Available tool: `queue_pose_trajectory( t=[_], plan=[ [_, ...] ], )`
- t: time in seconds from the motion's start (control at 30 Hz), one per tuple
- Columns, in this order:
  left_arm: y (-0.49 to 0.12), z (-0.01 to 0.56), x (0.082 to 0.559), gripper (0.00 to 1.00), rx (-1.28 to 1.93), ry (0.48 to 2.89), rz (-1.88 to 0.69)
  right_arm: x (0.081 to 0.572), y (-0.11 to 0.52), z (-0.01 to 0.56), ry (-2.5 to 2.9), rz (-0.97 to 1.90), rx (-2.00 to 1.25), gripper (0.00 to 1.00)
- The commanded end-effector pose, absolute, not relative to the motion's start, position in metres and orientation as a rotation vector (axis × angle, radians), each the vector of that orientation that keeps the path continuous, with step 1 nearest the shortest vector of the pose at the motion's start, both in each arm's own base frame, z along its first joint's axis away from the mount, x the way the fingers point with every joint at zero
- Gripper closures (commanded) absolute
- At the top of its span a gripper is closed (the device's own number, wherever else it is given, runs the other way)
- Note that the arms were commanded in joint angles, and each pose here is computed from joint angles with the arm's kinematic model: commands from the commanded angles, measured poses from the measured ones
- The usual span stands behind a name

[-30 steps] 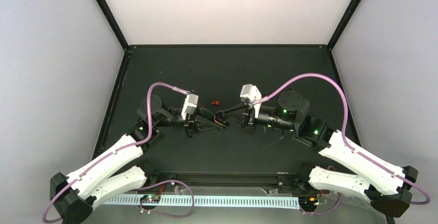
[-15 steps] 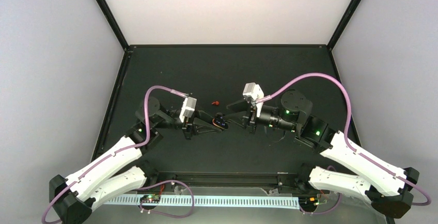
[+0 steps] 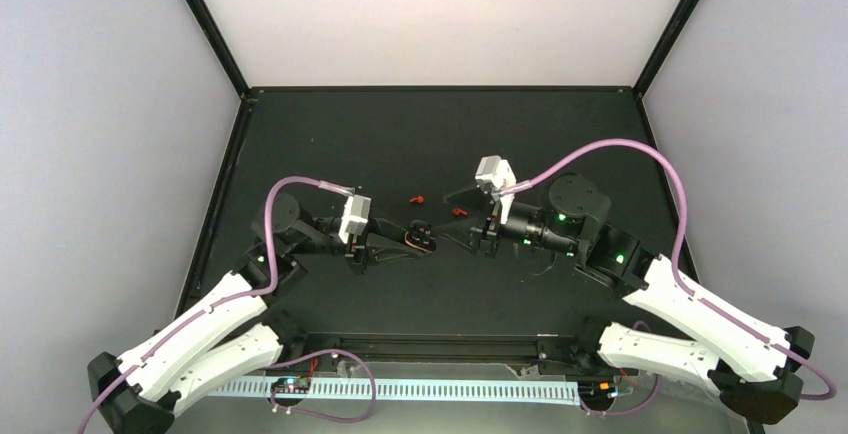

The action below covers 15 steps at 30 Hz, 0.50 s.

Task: Insert the wireless bluetooth earbuds into the charging case
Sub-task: Pick up the earbud from the center of the board.

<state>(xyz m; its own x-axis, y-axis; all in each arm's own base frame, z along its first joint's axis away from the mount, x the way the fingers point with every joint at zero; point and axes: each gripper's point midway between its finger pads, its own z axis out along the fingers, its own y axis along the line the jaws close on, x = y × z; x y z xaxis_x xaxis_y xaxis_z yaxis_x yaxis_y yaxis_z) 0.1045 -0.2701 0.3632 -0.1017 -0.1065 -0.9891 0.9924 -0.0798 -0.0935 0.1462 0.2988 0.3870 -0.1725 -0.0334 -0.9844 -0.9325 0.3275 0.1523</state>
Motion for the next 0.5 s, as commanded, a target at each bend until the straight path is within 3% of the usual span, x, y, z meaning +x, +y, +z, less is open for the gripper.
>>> queue_pose_trajectory(
  t=[0.0, 0.17, 0.3, 0.47],
  plan=[
    [-0.262, 0.381, 0.104, 0.98, 1.117, 1.126, -1.273, 0.139, 0.277, 0.432, 1.412, 1.075, -0.828, 0.35],
    [-0.249, 0.392, 0.112, 0.98, 1.039, 1.104, -1.146, 0.189, 0.249, 0.408, 1.575, 0.872, -0.525, 0.33],
    [-0.243, 0.389, 0.108, 0.99, 1.023, 1.078, -1.127, 0.235, 0.227, 0.325, 1.837, 0.761, -0.258, 0.34],
    [-0.238, 0.381, 0.100, 0.98, 1.007, 1.054, -1.160, 0.257, 0.212, 0.227, 2.045, 0.726, -0.081, 0.39]
  ],
)
